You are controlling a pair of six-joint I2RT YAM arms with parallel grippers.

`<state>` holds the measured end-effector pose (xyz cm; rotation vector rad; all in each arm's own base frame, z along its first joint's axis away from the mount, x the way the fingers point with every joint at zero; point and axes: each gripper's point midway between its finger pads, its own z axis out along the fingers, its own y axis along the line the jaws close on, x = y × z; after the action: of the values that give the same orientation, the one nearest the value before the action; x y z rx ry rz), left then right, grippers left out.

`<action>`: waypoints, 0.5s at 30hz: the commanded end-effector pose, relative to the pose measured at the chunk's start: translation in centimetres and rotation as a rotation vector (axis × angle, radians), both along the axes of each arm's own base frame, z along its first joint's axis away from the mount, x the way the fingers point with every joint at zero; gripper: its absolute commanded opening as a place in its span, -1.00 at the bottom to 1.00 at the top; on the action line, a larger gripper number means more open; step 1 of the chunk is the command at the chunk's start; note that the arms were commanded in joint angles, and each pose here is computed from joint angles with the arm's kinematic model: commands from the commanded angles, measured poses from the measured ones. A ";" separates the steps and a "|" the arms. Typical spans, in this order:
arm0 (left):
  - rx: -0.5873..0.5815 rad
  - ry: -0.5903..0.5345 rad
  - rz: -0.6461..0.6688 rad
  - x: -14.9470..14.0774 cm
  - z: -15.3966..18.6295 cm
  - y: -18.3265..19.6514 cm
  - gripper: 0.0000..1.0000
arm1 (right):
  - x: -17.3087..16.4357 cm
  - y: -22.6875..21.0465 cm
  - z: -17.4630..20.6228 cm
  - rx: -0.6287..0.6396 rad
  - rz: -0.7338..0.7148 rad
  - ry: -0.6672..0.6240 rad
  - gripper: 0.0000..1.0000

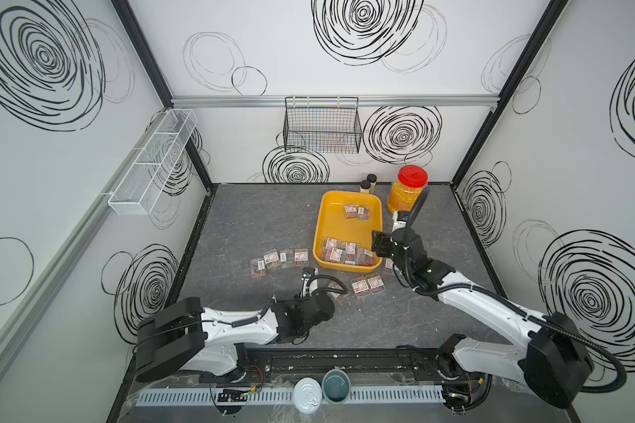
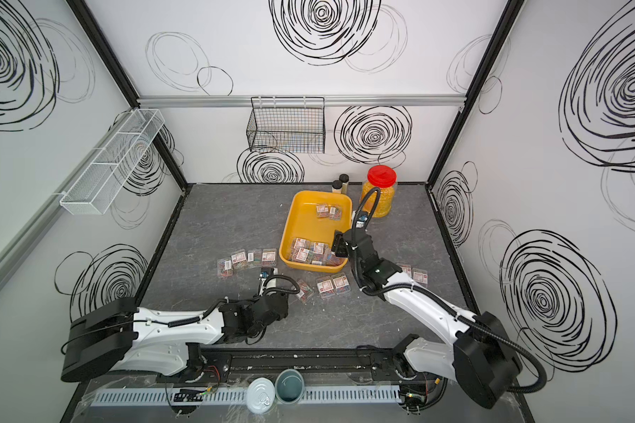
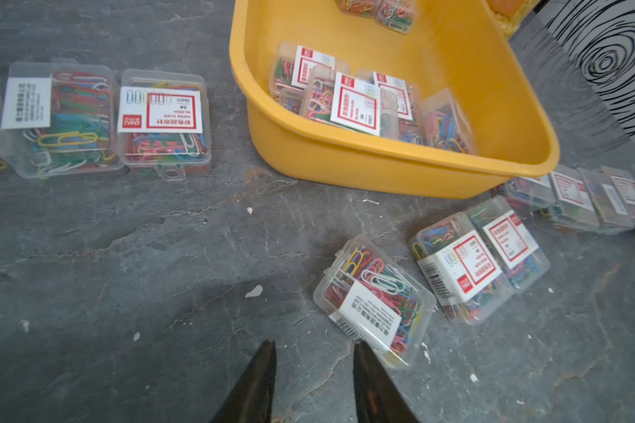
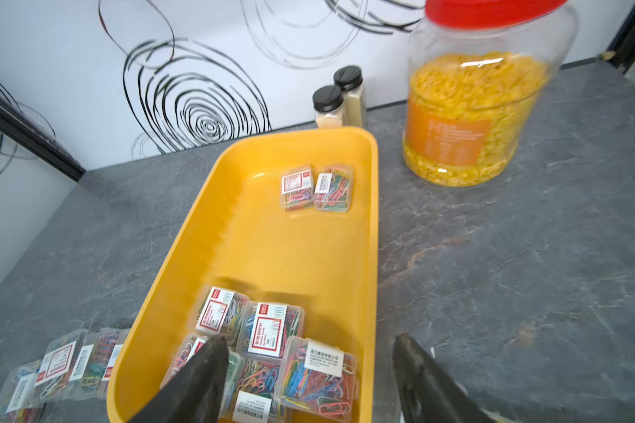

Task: Take the paper clips out of the storage box
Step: Place the boxed paper clips at the center of the board.

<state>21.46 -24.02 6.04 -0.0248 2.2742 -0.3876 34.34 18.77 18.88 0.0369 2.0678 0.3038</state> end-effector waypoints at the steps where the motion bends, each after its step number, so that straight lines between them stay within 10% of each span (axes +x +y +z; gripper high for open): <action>1: -0.041 0.005 0.045 0.9 0.3 -1.2 -0.24 | 0.4 1.0 -2.7 -0.074 0.000 0.127 0.51; 15: -0.012 0.063 -0.017 3.1 -2.7 -5.2 -0.29 | 1.8 3.0 -10.2 -0.056 0.041 0.376 0.57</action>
<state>24.01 -27.88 3.46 -0.0345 2.3290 -0.3620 36.18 21.25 9.07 -0.0049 2.4128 0.2228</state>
